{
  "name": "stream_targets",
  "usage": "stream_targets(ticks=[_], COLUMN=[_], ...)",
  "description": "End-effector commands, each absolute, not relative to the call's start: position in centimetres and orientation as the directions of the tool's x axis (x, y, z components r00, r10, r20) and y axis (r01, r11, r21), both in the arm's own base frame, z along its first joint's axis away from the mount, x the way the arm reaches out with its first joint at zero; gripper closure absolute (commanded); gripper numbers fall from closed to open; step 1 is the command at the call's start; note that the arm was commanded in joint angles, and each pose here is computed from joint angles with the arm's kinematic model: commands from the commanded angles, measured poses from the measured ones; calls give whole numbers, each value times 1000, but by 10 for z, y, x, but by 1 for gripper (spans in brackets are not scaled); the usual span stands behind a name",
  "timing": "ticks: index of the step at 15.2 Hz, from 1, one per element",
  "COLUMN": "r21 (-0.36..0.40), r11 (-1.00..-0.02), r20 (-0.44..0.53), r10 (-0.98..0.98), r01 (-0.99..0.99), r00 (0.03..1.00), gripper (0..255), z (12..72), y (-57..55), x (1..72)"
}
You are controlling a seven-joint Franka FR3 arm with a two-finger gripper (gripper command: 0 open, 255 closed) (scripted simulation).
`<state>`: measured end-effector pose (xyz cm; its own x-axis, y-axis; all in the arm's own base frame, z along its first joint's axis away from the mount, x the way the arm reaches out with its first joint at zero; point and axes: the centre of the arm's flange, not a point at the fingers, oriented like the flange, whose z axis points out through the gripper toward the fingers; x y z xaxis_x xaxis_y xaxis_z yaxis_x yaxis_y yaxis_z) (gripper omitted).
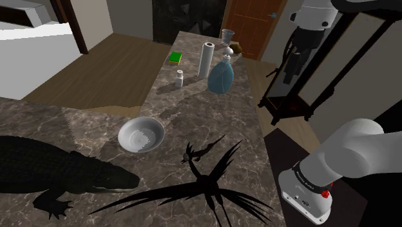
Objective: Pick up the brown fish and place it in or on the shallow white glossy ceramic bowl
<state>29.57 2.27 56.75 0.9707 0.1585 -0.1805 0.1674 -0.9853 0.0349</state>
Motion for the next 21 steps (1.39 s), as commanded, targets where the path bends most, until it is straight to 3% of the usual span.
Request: stream_targets(ticks=[1, 11, 21], r21=[35, 22, -42], r11=[-985, -961, -749], r20=[-181, -62, 41], r10=[159, -277, -663], r01=[167, -276, -661], r00=[971, 959, 748], gripper=[0, 0, 0], z=[567, 484, 398], y=[23, 105, 201], x=[296, 240, 235])
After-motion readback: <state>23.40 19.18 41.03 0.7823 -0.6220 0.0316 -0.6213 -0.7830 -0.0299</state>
